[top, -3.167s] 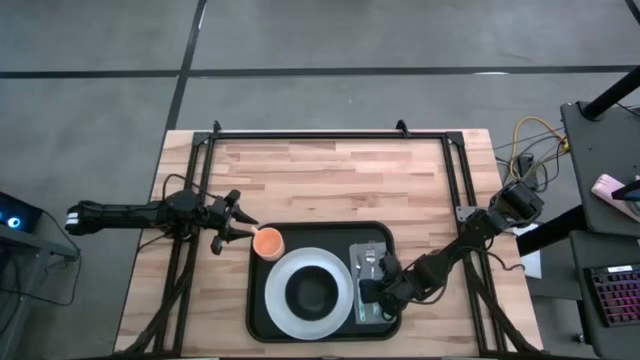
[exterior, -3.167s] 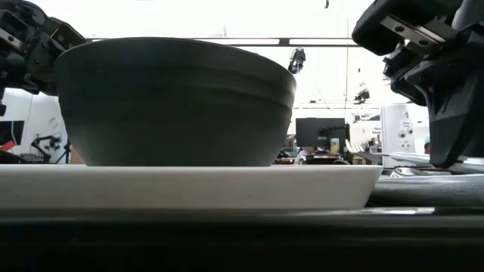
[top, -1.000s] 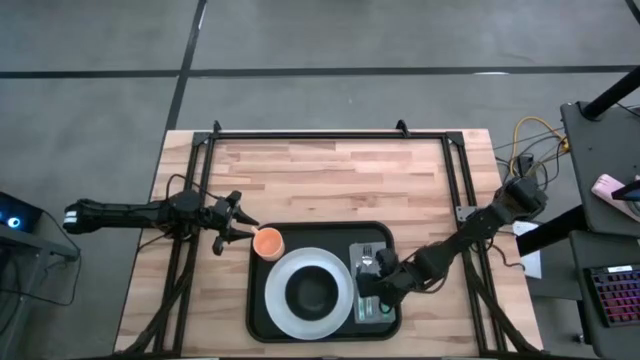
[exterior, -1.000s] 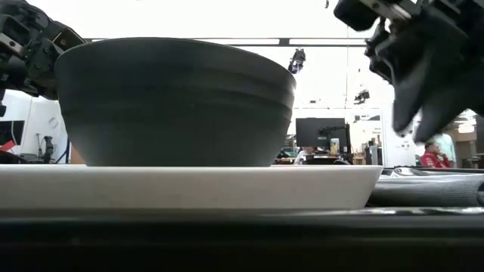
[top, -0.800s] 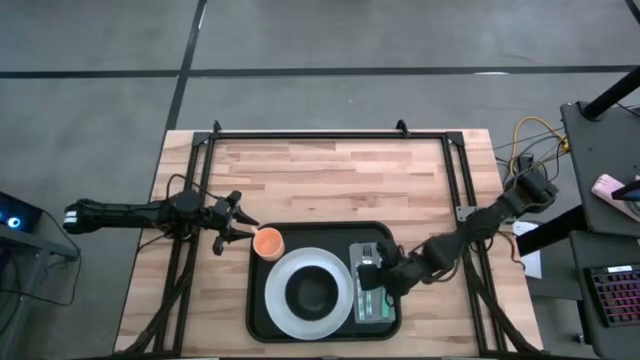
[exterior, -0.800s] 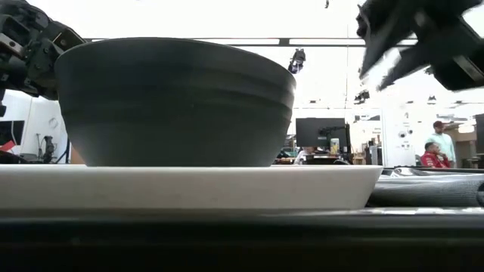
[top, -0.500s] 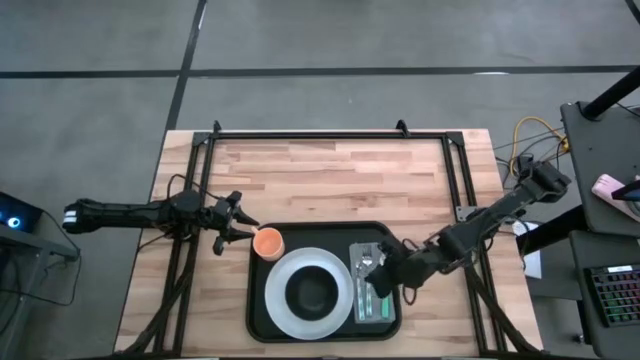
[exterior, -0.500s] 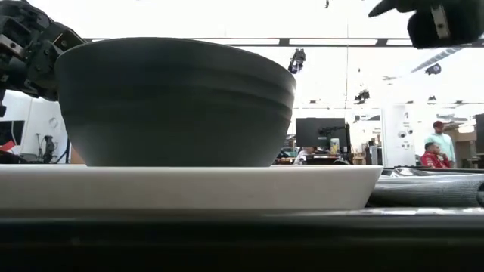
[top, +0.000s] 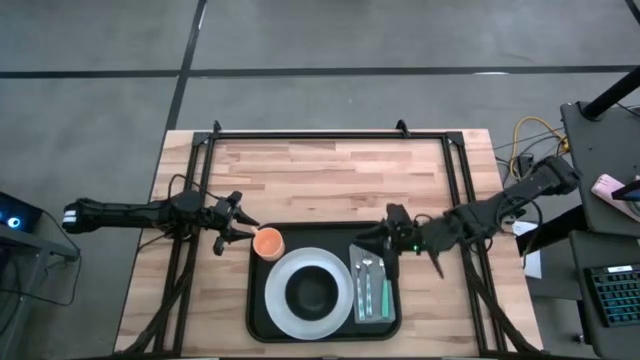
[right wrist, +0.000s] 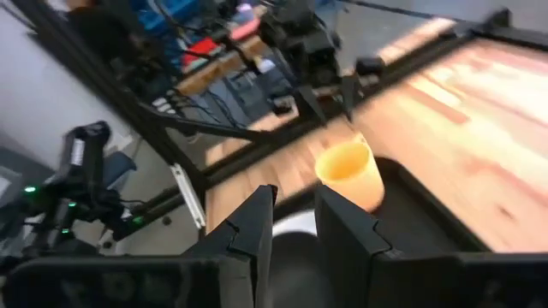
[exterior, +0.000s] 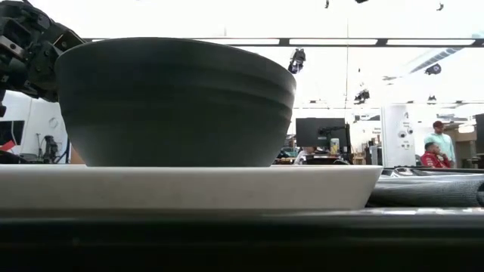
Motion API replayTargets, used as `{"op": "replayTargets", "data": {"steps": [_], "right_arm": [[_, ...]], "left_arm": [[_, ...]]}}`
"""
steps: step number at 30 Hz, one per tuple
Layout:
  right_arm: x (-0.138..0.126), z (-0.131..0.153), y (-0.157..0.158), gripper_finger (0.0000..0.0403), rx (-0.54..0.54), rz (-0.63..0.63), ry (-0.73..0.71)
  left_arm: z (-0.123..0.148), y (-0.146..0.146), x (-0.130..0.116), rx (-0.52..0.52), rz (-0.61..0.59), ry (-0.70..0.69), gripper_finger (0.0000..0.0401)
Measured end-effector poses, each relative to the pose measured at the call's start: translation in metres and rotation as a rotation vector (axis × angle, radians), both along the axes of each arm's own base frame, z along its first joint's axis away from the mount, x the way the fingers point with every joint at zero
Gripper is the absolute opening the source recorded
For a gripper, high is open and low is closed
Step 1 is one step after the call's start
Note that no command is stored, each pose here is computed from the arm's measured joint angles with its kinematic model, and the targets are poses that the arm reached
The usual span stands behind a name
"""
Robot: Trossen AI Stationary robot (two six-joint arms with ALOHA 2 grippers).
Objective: Set up tray
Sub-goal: Return to Home Position
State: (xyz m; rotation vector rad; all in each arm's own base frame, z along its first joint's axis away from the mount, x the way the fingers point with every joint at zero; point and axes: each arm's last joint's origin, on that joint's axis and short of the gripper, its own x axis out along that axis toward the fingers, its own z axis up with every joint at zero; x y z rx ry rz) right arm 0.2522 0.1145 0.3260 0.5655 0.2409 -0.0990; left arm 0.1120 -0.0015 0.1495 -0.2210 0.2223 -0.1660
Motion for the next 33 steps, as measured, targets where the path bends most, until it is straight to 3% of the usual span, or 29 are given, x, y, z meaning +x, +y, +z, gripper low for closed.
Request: {"op": "replayTargets", "data": {"steps": [5,13,23,33], "right_arm": [[0.002,0.003,-0.025,0.0071,-0.032,0.051,-0.008],[-0.001,-0.018,-0.051,0.0073,-0.013,0.137,-0.102],[-0.046,-0.033,-0.065,0.0084,0.008,0.103,-0.227],[-0.099,-0.040,-0.081,0.0070,0.023,0.044,-0.421]], "left_arm": [[0.000,0.000,0.000,0.000,0.000,0.004,0.0151],[0.000,0.000,0.000,0.000,0.000,0.003,0.0151],[0.000,0.000,0.000,0.000,0.000,0.003,0.0151],[0.000,0.000,0.000,0.000,0.000,0.004,0.0151]]}}
